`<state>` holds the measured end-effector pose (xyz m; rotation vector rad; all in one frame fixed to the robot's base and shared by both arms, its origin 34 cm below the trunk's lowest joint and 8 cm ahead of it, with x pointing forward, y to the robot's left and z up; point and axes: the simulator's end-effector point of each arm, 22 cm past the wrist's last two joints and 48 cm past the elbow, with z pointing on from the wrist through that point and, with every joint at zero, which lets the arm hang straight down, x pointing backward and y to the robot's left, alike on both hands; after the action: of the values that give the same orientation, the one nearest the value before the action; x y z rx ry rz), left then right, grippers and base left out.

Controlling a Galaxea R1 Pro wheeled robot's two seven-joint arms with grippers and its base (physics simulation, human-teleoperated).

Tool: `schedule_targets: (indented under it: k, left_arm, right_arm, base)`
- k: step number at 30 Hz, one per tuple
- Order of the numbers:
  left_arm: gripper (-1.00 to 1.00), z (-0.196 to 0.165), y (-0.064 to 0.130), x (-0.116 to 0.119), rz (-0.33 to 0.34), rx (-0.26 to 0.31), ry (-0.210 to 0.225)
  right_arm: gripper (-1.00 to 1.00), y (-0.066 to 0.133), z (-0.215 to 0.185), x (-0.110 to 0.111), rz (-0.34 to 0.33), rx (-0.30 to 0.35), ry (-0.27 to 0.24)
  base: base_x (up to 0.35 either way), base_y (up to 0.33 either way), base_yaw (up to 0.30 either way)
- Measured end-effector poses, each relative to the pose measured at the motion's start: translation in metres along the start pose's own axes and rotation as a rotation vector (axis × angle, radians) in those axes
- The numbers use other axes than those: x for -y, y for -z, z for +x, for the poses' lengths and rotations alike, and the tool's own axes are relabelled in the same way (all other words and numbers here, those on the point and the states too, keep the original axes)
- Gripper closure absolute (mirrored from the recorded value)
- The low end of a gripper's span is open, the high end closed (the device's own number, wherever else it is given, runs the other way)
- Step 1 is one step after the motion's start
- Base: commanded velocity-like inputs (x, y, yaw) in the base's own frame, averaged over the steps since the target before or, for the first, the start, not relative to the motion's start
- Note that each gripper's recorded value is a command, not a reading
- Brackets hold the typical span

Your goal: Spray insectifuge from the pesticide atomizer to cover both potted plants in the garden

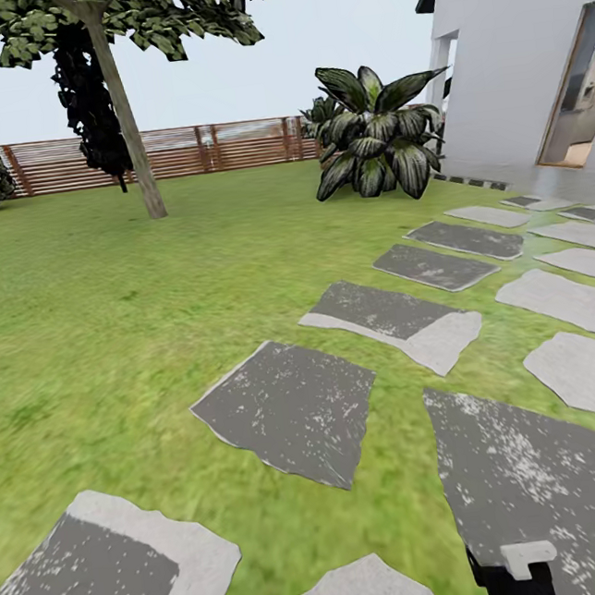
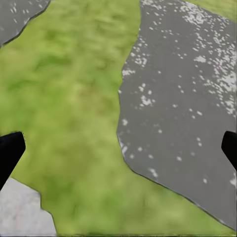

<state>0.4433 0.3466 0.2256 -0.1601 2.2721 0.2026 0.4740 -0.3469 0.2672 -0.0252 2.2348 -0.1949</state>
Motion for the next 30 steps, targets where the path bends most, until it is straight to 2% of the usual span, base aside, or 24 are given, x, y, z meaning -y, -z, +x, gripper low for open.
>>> schedule_targets:
  k: [4,12,21,30]
  left_arm:
    - [1.0,-0.009,0.006,-0.009,-0.054,0.003,-0.001]
    - [1.0,-0.027,0.015,-0.012,-0.075,0.007,0.0]
    - [1.0,-0.045,0.025,-0.013,-0.078,0.006,0.004]
    - [1.0,-0.044,0.025,-0.011,-0.076,0.005,0.004]
  right_arm:
    - [-1.0,0.011,0.024,-0.002,-0.004,-0.051,-0.005]
    - [-1.0,0.022,0.02,-0.003,-0.008,-0.076,-0.011]
    - [-1.0,0.031,0.001,-0.006,-0.015,-0.076,-0.014]
    - [-1.0,0.031,0.002,-0.008,-0.017,-0.079,-0.018]
  base:
    - [0.0,0.0,0.0]
    - [0.0,0.0,0.038]
    - [0.0,0.0,0.255]
    - [-0.004,0.0,0.278]
